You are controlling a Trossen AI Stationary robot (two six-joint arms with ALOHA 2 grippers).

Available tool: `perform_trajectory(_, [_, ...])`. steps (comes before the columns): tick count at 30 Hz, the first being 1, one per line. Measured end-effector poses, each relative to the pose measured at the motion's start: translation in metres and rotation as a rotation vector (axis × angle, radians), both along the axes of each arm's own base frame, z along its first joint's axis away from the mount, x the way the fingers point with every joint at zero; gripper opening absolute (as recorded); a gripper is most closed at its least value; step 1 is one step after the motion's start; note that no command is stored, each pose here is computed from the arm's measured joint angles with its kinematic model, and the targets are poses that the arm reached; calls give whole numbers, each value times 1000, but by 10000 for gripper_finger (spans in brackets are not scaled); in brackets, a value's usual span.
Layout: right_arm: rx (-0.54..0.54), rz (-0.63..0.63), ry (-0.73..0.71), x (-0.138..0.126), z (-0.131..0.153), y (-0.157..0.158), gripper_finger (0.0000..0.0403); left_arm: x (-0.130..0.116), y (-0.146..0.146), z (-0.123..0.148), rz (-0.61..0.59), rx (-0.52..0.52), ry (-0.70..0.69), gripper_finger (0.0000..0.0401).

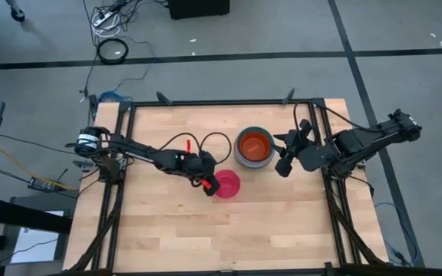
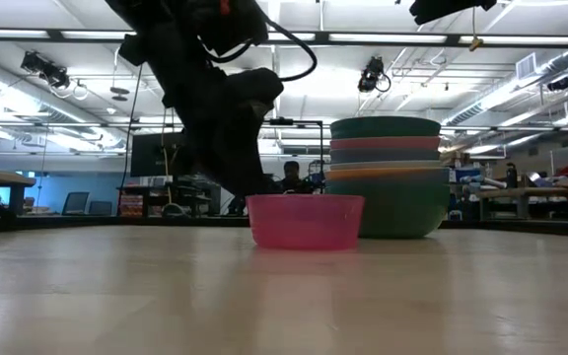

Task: Nest bowls inside each other
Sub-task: Stack the red bowl on top of the dark orange bowl

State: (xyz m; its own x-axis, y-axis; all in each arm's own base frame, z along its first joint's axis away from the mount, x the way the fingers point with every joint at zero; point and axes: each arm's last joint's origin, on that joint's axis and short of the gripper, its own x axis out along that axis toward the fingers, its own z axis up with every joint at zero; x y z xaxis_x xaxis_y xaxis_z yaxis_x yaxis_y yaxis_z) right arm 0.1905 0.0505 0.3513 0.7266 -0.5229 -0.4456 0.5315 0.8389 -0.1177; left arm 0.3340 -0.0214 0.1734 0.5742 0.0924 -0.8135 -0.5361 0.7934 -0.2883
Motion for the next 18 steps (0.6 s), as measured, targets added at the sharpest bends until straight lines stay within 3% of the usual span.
perform_trajectory(9, [1, 2, 5, 0, 0, 0, 133, 7, 1, -19, 1, 1, 31, 123])
perform_trajectory(12, [0, 2, 7, 0, -1, 0, 133, 10, 0, -28, -16, -6, 44, 94])
perform_trajectory(16, [0, 2, 8, 0, -1, 0, 133, 14, -1, -27, -78, -9, 10, 20])
perform_trajectory(18, [0, 2, 8, 0, -1, 0, 133, 14, -1, -24, -95, 1, -7, 11])
